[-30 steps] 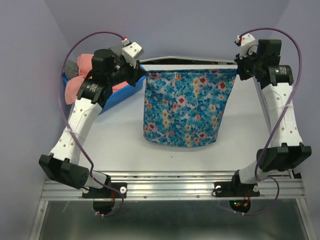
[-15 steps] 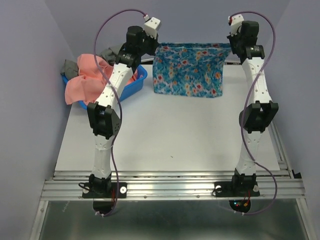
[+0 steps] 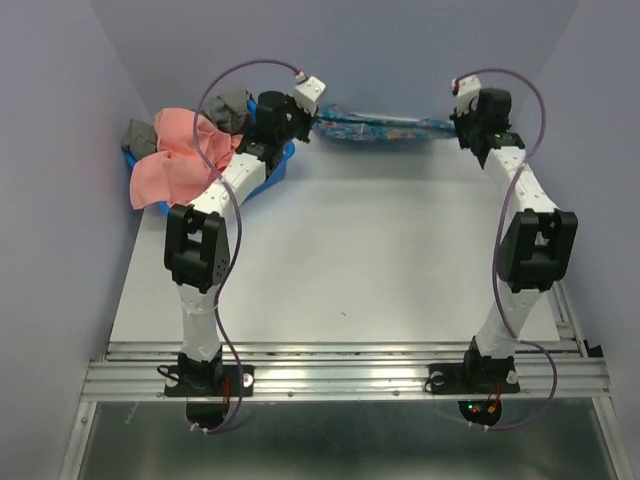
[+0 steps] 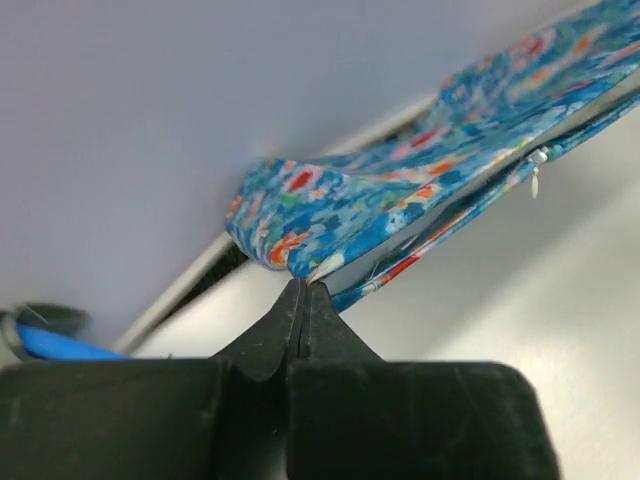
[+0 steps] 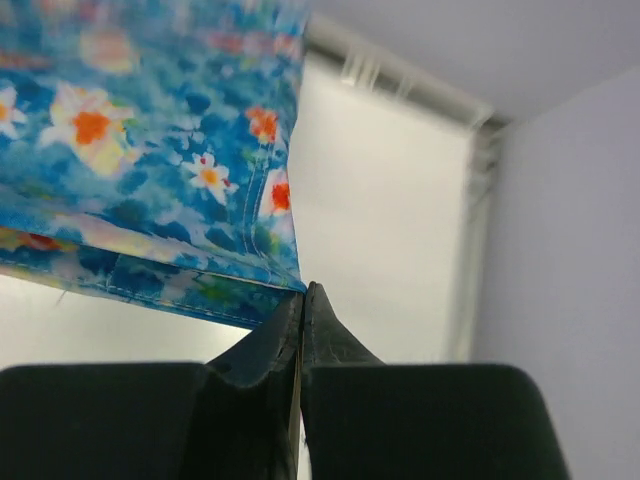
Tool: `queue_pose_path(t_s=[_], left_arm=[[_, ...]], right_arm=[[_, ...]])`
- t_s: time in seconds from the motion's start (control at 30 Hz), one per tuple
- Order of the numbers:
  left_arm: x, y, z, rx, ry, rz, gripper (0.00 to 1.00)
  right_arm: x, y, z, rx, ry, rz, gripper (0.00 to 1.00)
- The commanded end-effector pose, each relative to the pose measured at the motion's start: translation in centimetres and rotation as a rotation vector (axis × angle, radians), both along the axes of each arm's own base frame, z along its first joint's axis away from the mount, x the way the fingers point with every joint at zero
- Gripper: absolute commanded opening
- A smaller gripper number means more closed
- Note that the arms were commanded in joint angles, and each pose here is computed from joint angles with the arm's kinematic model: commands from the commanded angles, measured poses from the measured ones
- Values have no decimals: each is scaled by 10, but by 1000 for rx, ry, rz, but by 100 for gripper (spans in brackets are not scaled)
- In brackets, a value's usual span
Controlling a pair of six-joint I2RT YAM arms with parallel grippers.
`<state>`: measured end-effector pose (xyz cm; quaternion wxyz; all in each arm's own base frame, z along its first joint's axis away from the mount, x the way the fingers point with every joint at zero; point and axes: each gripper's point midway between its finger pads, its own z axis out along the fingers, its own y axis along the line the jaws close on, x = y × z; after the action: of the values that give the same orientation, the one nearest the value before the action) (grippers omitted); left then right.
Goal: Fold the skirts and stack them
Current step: Flatten the skirt out
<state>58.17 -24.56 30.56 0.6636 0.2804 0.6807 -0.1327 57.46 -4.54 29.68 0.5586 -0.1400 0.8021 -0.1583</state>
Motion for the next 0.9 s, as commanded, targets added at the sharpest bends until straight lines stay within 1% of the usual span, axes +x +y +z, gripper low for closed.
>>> queue_pose_path(t_s=[0.0, 0.03, 0.07, 0.1, 0.13, 0.17, 0.2, 0.23, 0.27, 0.3, 0.33, 0.43, 0.5, 0.6, 0.63, 0.7, 0.73, 0.77, 0.8, 0.83, 0.87], left_arm=[[-8, 69, -91, 325, 146, 163, 0], [-25, 69, -126, 367, 219, 142, 0], [-37, 71, -140, 386, 253, 131, 0], [-58, 77, -156, 405, 295, 120, 0], [-68, 79, -160, 412, 308, 109, 0], [-79, 82, -167, 422, 328, 103, 0], [-91, 86, -160, 424, 327, 102, 0], [-110, 89, -180, 451, 375, 70, 0], [-120, 91, -185, 464, 389, 56, 0], [-132, 93, -192, 485, 417, 41, 0], [-149, 98, -202, 514, 445, 21, 0], [-179, 103, -218, 550, 524, -30, 0], [-197, 103, -221, 574, 561, -77, 0], [-218, 101, -219, 600, 582, -135, 0], [-222, 101, -219, 607, 588, -147, 0], [-236, 99, -215, 613, 610, -191, 7], [-241, 93, -212, 616, 606, -232, 11], [-246, 92, -211, 621, 610, -250, 21], [-251, 89, -211, 626, 616, -272, 25], [-257, 87, -208, 626, 621, -286, 30], [-264, 81, -208, 622, 623, -313, 39]], right_arm=[[-64, -99, -165, -141, 431, -259, 1], [-92, -95, -194, -154, 521, -243, 1], [-106, -94, -202, -162, 553, -236, 1], [-121, -92, -210, -173, 586, -223, 1], [-136, -90, -214, -180, 614, -209, 1], [-160, -86, -220, -187, 652, -192, 1], [-173, -86, -222, -201, 670, -189, 1], [-185, -85, -224, -223, 699, -174, 1], [-202, -84, -232, -234, 740, -159, 1], [-209, -83, -228, -246, 739, -152, 1], [-220, -82, -231, -251, 781, -137, 1], [-242, -75, -235, -251, 843, -83, 1], [-259, -68, -237, -236, 898, -42, 1], [-275, -57, -236, -205, 942, 22, 6], [-285, -53, -235, -196, 976, 46, 8], [-291, -40, -226, -183, 961, 125, 20], [-298, -35, -222, -175, 979, 165, 28], [-299, -25, -214, -148, 948, 213, 42], [-301, -22, -209, -160, 947, 231, 47], [-306, -10, -206, -116, 941, 286, 52], [-304, -3, -199, -115, 922, 325, 58]])
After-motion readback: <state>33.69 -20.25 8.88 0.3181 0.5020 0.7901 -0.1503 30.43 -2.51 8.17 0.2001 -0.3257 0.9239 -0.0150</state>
